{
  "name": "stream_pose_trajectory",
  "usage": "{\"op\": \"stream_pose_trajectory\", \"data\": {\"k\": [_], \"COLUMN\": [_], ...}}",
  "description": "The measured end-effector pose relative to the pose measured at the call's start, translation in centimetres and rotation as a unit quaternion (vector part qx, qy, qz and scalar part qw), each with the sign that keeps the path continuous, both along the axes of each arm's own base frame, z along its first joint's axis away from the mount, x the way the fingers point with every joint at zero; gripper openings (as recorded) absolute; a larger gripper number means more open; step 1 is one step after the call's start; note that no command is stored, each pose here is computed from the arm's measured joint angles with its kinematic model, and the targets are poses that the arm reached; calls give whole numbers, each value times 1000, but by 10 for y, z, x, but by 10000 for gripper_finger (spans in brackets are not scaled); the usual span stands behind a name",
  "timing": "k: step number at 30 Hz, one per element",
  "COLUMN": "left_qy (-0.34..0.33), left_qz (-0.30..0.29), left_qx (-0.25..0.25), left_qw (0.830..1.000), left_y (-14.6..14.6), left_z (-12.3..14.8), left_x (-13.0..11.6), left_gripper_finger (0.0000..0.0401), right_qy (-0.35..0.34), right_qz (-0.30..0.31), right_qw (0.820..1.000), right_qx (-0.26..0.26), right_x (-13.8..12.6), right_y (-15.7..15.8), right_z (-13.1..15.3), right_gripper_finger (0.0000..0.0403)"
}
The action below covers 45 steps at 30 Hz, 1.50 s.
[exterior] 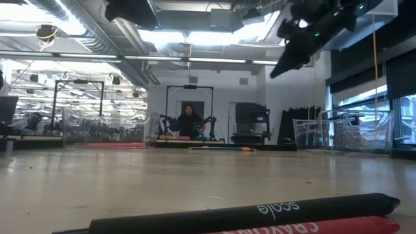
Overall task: Sort crayons/erasers/pens/pencils in bins
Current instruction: Put the green pencil into the top left transparent bin
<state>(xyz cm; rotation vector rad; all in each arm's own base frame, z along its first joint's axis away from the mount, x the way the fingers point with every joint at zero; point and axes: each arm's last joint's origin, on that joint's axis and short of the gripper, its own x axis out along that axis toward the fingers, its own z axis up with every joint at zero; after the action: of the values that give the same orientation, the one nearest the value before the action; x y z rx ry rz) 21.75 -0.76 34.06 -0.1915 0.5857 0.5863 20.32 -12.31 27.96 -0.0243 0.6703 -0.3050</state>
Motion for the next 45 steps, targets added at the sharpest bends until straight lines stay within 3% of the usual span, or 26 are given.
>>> {"op": "stream_pose_trajectory", "data": {"k": [7, 13, 19, 24, 34, 45], "left_qy": [0, 0, 0, 0, 0, 0], "left_qz": [11, 19, 23, 23, 23, 23], "left_qx": [1, 1, 1, 1, 1, 1], "left_qw": [1000, 1000, 1000, 1000, 1000, 1000], "left_y": [5, 9, 10, 10, 10, 10], "left_z": [0, 0, 0, 0, 0, 0], "left_x": [0, 0, 0, 0, 0, 0], "left_gripper_finger": [92, 92, 92, 92, 92, 92], "right_qy": [45, 97, 208, 258, 292, 324], "right_qz": [18, 29, 42, 67, 41, 65], "right_qw": [999, 995, 974, 959, 950, 940], "right_qx": [7, 28, 80, 96, 100, 82], "right_x": [32, 76, 109, 130, 149, 146], "right_y": [-20, -48, -87, -109, -143, -148], "right_z": [-28, -22, -41, -66, -101, -112], "right_gripper_finger": [130, 130, 130, 130, 130, 130]}}
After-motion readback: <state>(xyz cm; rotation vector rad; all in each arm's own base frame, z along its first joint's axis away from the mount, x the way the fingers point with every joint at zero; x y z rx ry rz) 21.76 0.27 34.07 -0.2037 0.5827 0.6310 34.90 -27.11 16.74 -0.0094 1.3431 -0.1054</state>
